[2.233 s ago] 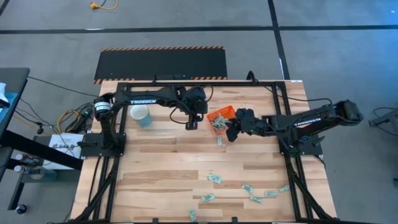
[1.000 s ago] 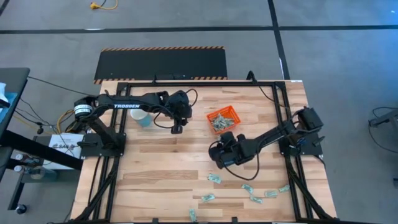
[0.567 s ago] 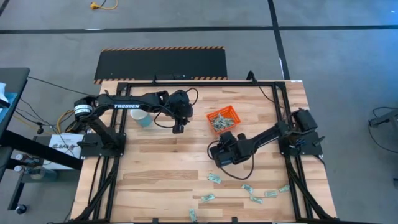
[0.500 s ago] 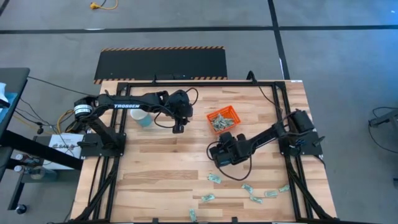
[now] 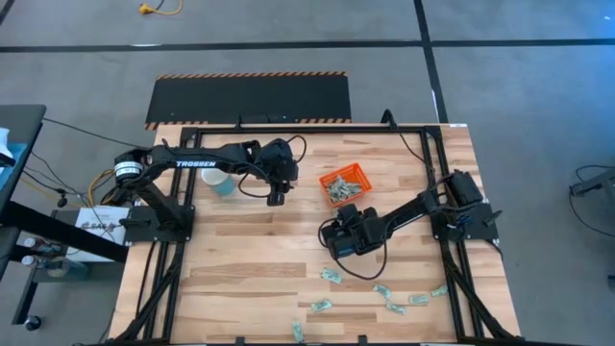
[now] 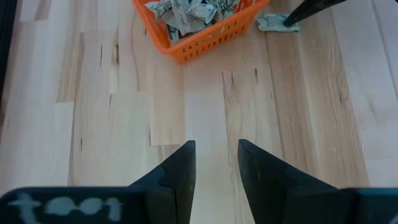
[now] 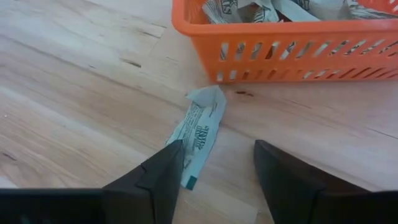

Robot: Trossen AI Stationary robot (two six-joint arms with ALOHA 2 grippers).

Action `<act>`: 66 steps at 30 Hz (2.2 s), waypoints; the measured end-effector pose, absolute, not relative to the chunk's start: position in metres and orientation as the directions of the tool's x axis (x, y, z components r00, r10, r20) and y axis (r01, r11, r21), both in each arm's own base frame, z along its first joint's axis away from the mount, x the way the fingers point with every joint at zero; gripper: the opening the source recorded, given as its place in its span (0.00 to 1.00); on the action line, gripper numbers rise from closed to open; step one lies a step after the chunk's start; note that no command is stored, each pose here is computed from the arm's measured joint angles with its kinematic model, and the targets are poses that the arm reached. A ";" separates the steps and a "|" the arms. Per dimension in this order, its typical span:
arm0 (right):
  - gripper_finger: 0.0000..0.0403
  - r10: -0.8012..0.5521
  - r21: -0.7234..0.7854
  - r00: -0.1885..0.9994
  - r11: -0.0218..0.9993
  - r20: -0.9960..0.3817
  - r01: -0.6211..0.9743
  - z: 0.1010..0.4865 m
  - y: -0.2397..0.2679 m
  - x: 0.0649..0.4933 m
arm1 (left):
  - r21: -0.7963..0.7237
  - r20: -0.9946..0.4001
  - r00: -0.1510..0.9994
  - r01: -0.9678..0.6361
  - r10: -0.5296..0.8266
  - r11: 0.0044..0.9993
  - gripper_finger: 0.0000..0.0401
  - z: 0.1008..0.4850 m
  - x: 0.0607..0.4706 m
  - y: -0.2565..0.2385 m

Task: Pick and place Stevia / Truvia into bins
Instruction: Put the stevia packet into the orange bin

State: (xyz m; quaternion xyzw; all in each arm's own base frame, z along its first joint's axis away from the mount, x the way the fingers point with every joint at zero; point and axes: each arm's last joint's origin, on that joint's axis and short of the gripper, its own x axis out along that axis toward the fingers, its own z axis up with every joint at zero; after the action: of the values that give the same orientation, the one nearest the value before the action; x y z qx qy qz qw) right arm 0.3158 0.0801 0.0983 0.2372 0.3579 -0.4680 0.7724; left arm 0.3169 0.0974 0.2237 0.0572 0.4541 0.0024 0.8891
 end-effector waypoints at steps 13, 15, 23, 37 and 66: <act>0.27 -0.538 0.053 0.331 0.467 -0.776 0.883 0.120 0.101 0.299 | 0.102 -0.803 0.593 0.042 0.058 0.994 0.27 0.224 0.317 0.097; 0.27 -0.541 0.056 0.337 0.469 -0.771 0.881 0.121 0.102 0.299 | 0.098 -0.803 0.593 0.036 0.058 0.995 0.27 0.224 0.318 0.097; 0.36 -0.519 0.060 0.325 0.463 -0.791 0.885 0.118 0.097 0.302 | 0.094 -0.803 0.594 0.030 0.058 0.995 0.27 0.224 0.318 0.098; 0.52 -0.508 0.071 0.305 0.428 -0.806 0.901 0.105 0.089 0.309 | 0.081 -0.802 0.595 0.026 0.050 0.996 0.27 0.224 0.318 0.097; 0.05 -0.528 -0.082 0.276 0.557 -0.803 0.827 0.134 0.107 0.325 | 0.075 -0.802 0.596 0.020 0.049 0.997 0.27 0.224 0.318 0.097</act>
State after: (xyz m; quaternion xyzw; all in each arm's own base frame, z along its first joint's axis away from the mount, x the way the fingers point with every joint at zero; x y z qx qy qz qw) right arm 0.3250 0.1066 0.1336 0.1795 0.4155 -0.4353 0.7782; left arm 0.3176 0.0972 0.2242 0.0381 0.4494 0.0080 0.8925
